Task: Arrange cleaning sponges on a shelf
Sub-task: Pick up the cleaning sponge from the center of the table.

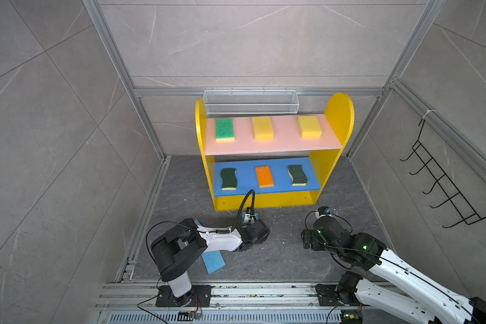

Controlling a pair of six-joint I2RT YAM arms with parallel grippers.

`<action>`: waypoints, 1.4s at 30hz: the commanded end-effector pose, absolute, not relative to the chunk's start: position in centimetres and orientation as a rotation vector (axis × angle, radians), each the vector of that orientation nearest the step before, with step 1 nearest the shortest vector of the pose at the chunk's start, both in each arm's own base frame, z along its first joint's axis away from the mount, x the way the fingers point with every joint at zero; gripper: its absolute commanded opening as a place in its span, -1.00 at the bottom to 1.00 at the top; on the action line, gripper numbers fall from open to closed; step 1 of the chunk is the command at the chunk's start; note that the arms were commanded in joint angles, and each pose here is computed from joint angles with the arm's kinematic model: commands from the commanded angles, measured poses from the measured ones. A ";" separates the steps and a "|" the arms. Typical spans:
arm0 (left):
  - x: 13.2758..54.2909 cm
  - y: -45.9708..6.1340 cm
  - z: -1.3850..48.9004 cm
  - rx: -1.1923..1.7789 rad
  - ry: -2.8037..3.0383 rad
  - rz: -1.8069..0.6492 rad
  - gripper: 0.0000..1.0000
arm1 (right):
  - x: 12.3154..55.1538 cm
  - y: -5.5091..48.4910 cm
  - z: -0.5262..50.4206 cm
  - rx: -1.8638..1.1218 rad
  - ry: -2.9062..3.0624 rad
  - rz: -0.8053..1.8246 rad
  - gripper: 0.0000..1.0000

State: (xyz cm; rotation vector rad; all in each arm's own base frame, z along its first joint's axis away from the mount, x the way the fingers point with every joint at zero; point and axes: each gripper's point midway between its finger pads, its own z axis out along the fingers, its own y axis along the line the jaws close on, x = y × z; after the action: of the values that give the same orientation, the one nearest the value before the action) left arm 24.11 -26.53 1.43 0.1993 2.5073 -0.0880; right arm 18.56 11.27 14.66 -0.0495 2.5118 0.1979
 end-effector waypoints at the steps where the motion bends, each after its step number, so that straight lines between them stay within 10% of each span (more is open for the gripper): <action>1: 20.8 -23.5 -2.3 0.259 2.623 0.039 0.76 | 18.2 12.0 14.6 -0.033 2.513 0.279 0.99; 22: 18.6 -23.6 -3.9 0.163 2.582 0.076 0.85 | 17.7 11.3 14.8 -0.033 2.496 0.277 0.99; 42: 19.3 -19.6 -0.8 -0.014 2.410 0.026 0.44 | 18.5 12.0 13.3 -0.028 2.499 0.264 0.99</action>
State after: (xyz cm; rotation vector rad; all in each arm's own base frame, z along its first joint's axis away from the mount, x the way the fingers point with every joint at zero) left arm 21.36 -23.02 1.53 0.0019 2.3110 -0.0719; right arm 18.21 11.59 13.73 -0.0143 2.5091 0.2622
